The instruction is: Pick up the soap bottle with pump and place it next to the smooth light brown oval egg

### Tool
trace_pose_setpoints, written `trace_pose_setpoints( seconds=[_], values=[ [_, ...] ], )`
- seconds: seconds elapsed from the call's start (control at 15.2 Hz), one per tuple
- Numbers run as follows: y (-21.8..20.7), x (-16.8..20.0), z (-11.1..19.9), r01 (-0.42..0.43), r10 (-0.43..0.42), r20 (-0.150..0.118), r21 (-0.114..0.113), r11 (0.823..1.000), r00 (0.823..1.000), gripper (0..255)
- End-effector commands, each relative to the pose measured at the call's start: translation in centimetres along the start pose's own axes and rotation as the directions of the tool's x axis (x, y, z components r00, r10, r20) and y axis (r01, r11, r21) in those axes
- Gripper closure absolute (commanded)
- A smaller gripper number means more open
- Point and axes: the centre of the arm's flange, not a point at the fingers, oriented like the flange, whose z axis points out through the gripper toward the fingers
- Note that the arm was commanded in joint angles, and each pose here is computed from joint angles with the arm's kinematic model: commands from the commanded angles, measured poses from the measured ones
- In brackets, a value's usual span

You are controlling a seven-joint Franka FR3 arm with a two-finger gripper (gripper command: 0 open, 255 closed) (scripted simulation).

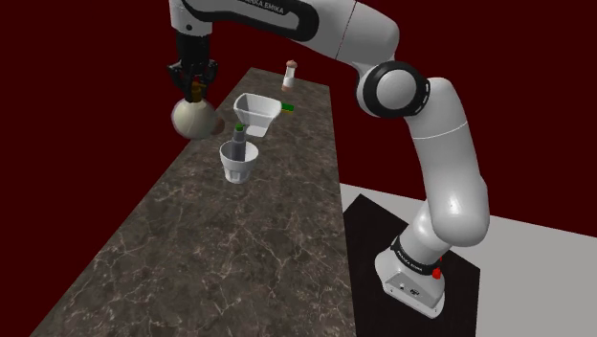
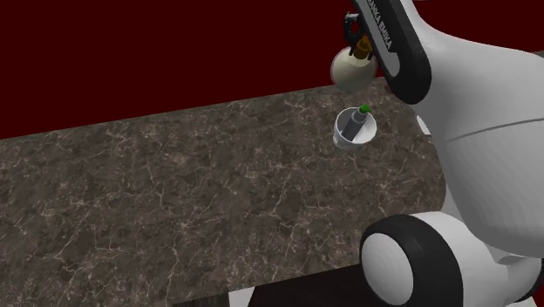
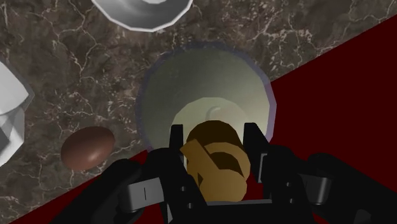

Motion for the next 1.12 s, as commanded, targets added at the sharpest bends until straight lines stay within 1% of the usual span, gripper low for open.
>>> trace_pose_setpoints(
  seconds=[0.0, 1.06],
  values=[
    [0.2, 0.1, 1.0, 0.001, 0.000, -0.001, 0.000, 1.000, 1.000, 255],
    [0.1, -0.1, 9.4, 0.001, -0.001, -0.001, 0.000, 1.000, 1.000, 255]
  ],
)
